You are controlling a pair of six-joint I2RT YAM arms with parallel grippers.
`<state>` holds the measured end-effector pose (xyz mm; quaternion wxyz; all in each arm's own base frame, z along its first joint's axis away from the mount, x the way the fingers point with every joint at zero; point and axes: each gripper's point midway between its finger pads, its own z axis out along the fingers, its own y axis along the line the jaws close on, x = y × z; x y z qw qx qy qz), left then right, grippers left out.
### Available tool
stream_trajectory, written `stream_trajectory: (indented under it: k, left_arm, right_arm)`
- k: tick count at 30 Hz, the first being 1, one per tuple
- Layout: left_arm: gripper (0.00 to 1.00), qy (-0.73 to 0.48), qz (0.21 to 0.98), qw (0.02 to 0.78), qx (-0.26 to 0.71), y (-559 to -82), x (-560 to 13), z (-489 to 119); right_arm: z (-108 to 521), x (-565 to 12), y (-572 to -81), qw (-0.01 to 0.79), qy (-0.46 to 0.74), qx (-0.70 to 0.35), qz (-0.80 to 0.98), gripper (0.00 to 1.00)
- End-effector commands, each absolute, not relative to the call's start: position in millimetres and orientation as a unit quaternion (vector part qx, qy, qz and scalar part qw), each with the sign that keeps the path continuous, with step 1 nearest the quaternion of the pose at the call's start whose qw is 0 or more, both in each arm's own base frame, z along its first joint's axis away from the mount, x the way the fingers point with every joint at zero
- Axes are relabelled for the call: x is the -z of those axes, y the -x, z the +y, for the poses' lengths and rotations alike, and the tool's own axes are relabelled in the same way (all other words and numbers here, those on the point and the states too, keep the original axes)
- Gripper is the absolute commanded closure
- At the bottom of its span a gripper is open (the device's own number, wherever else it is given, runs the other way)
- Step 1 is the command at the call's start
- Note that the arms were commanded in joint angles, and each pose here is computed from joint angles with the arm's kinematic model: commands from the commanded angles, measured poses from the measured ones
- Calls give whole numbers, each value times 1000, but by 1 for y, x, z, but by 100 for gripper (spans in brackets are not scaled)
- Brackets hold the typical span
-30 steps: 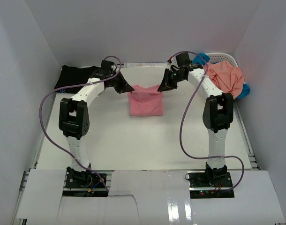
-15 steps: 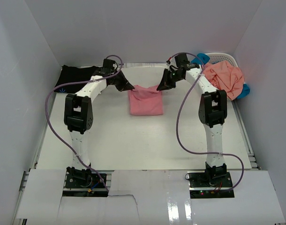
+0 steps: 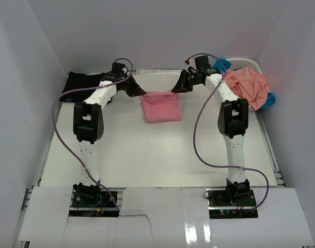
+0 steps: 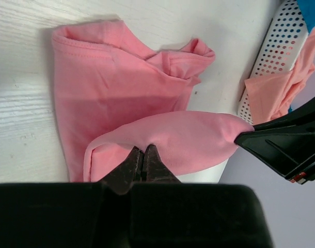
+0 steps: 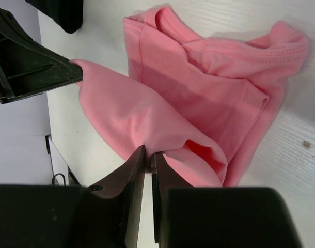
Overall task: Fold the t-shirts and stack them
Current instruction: Fold the long partially folded tshirt into a neat square
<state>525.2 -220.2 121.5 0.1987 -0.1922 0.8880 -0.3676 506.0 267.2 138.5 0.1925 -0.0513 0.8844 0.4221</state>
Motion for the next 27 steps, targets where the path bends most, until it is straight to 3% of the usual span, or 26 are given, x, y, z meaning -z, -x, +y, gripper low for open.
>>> stream_trajectory:
  k: [1,2,3,5,7,9,13,20,27]
  left_arm:
    - [100,190,888,215,359,-537,-122,-214]
    - [96,192,889,218,355,-540,-120,-212]
    - [87,192,889,219,353,-544,-113,-211]
    - [80,195,890,227,345,-550,-109,-209]
    - [51,200,888,237,338,-557,-103,-206]
    - [40,202,882,269,331,-568,-108,-201]
    - [31,199,864,339,315,-586,-136,-187]
    - [29,147,844,439,269,-592,-207,-164]
    - [30,61,841,401,358,-544,-200,-207]
  right_arm:
    - [271,-141,-518,207,57,-446,869,86]
    - [272,-141,-521,212,61,-452,864,85]
    - [272,-134,-522,209,59,-454,864,79]
    - [274,-132,-531,232,67,-457,856,63]
    - [272,-127,-537,246,65,-460,851,43]
    - [272,-124,-544,276,70,-457,843,38]
    - [265,-147,-546,333,71,-444,829,35]
    - [257,-145,-527,346,83,-431,829,35]
    - [265,-131,-521,326,81,-462,821,43]
